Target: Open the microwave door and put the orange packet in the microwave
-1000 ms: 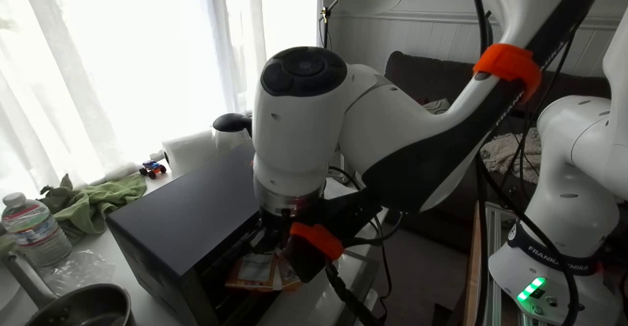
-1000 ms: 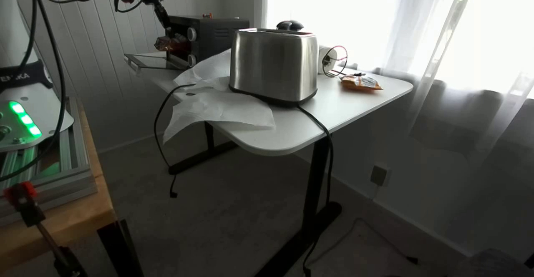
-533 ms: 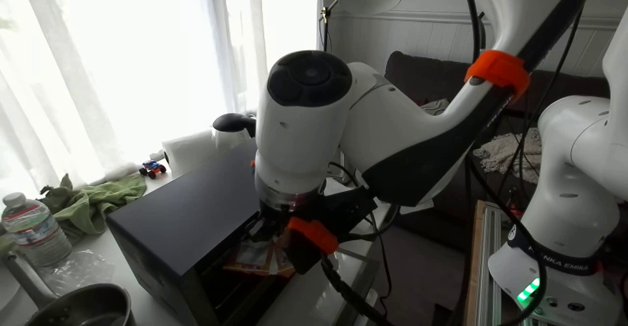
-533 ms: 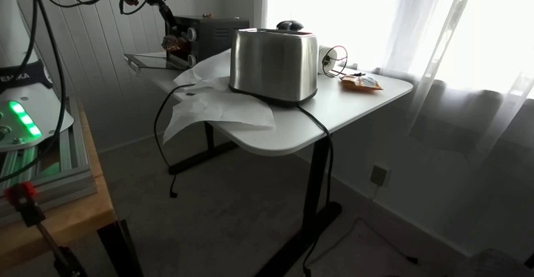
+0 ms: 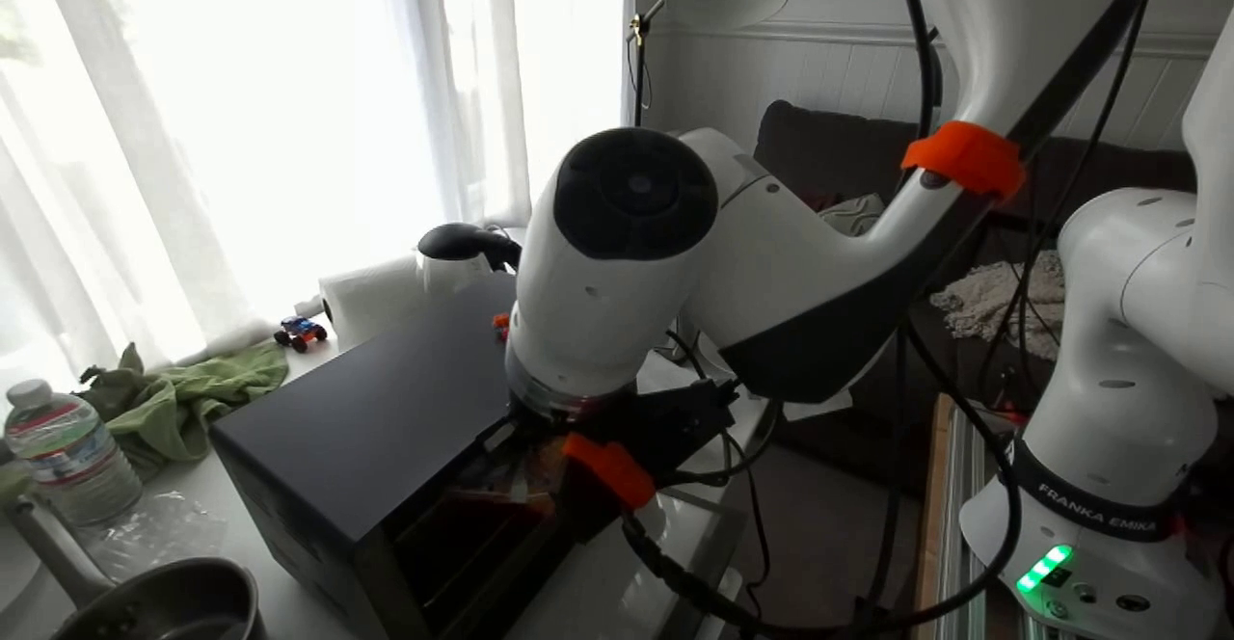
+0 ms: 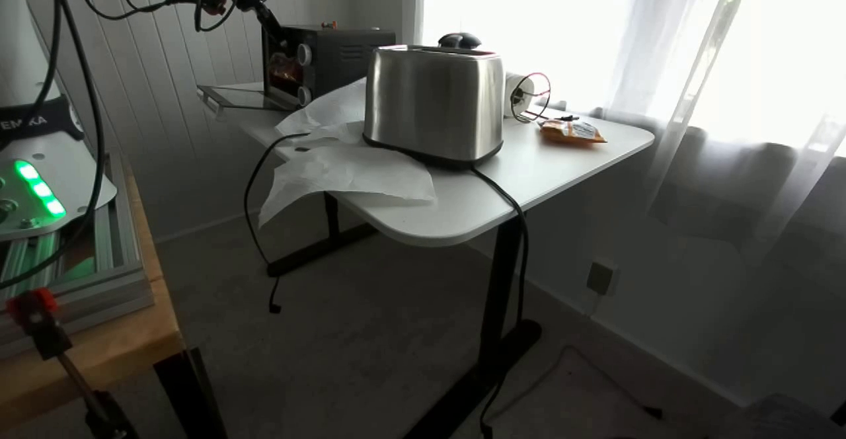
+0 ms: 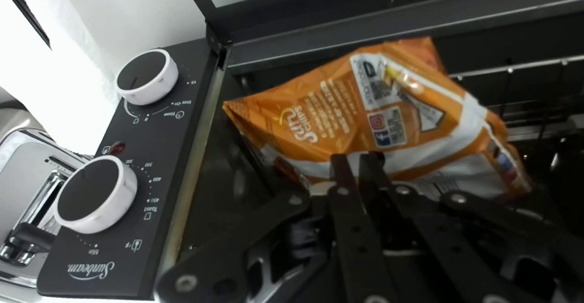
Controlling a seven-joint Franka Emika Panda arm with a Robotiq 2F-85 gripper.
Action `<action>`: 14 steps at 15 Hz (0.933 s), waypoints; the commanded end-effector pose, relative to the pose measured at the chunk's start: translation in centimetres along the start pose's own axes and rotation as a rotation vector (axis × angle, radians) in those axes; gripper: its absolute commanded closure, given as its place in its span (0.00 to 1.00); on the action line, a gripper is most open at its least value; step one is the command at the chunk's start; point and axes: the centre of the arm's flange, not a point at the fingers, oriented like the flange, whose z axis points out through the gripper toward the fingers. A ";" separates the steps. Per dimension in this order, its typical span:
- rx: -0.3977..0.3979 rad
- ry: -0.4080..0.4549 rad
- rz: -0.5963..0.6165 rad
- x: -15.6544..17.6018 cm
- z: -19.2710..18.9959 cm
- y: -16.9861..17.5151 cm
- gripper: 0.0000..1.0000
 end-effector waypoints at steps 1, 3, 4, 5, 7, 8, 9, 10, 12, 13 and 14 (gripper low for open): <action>0.002 0.045 0.027 -0.4 0.4 -0.1 0.56; 0.002 0.048 0.023 -0.6 0.4 0.0 0.42; 0.002 0.047 0.019 -0.7 0.4 0.1 0.35; 0.002 0.039 0.009 -0.8 0.2 0.3 0.29; -0.002 0.035 0.004 -1.1 -0.3 1.0 0.15; -0.003 0.032 0.006 -1.2 -0.5 1.4 0.06; -0.008 0.028 0.008 -1.3 -0.8 1.7 0.02; -0.006 0.025 0.008 -1.3 -1.1 2.0 0.00; -0.006 -0.005 0.000 -1.5 -1.5 2.3 0.09; -0.010 -0.018 -0.001 -1.6 -1.5 2.5 0.25; -0.008 -0.031 -0.004 -1.7 -1.6 2.6 0.27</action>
